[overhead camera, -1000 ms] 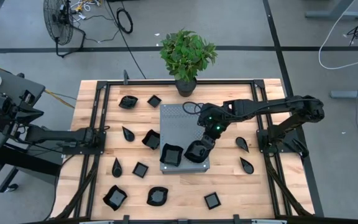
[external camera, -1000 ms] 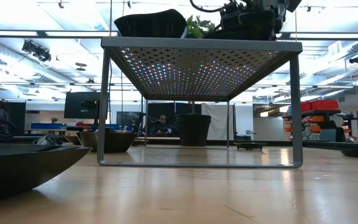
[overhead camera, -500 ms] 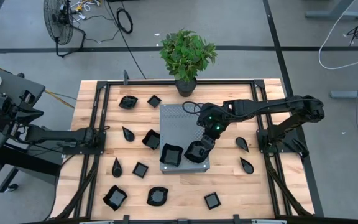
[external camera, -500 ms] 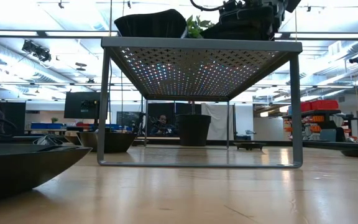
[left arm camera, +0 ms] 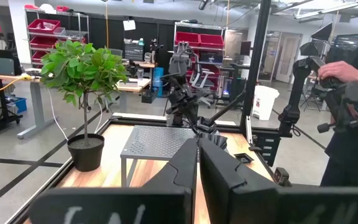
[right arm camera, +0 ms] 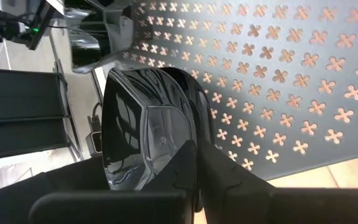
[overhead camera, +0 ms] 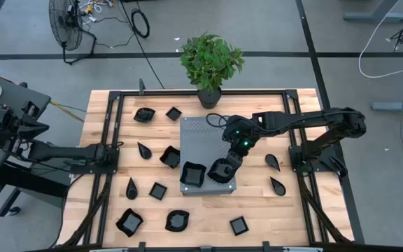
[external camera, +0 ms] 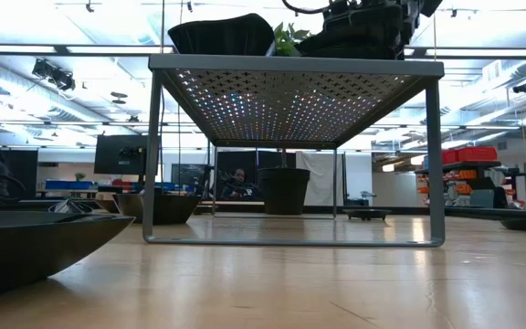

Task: Pick & Place Mini shaped plates
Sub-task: Stack the black bowl on top of the black bowl on the shelf

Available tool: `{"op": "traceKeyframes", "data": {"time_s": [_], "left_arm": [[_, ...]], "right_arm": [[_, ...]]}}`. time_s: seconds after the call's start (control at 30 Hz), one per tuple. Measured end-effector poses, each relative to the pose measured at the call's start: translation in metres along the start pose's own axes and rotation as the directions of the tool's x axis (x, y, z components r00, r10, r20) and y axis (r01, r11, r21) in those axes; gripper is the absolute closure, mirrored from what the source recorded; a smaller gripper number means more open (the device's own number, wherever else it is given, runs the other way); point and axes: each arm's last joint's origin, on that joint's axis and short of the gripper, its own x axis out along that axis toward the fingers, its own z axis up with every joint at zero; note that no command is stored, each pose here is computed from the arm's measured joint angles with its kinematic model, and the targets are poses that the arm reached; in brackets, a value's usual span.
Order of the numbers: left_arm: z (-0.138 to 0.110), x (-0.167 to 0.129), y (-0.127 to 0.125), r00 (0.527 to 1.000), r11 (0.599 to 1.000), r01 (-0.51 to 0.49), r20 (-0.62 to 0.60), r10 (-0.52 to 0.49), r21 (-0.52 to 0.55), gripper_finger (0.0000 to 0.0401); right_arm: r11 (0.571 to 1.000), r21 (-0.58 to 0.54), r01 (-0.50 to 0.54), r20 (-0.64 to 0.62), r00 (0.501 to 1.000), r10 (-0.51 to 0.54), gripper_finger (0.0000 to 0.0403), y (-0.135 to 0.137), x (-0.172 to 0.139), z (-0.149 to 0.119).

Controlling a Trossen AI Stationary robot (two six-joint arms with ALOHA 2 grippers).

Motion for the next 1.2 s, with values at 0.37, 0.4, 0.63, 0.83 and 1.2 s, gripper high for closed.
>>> {"op": "traceKeyframes", "data": {"time_s": [0.37, 0.4, 0.63, 0.83, 1.2], "left_arm": [[-0.0001, -0.0001, 0.0, 1.0, 1.0, 0.0, 0.0, 0.0, 0.0, 0.0378], [0.0, -0.0001, 0.0, 1.0, 1.0, 0.0, 0.0, 0.0, 0.0, 0.0378], [-0.0001, -0.0001, 0.0, 1.0, 1.0, 0.0, 0.0, 0.0, 0.0, 0.0378], [-0.0001, -0.0001, 0.0, 1.0, 1.0, 0.0, 0.0, 0.0, 0.0, 0.0378], [-0.0001, -0.0002, 0.0, 1.0, 1.0, 0.0, 0.001, 0.0, 0.0, 0.0378]], "right_arm": [[1.0, 0.006, -0.009, 0.015, 1.0, 0.009, 0.0385, 0.0009, -0.0054, -0.0003], [1.0, 0.004, -0.01, 0.013, 1.0, 0.009, 0.0385, 0.0014, -0.0051, -0.0007], [0.999, -0.001, -0.039, -0.012, 0.999, 0.039, 0.0385, 0.0036, -0.0043, -0.0024], [1.0, 0.001, -0.029, -0.025, 0.999, 0.029, 0.0385, 0.0003, -0.0019, -0.0048], [0.999, -0.009, -0.04, -0.01, 0.999, 0.04, 0.0385, 0.0005, -0.0005, -0.0034]]}}
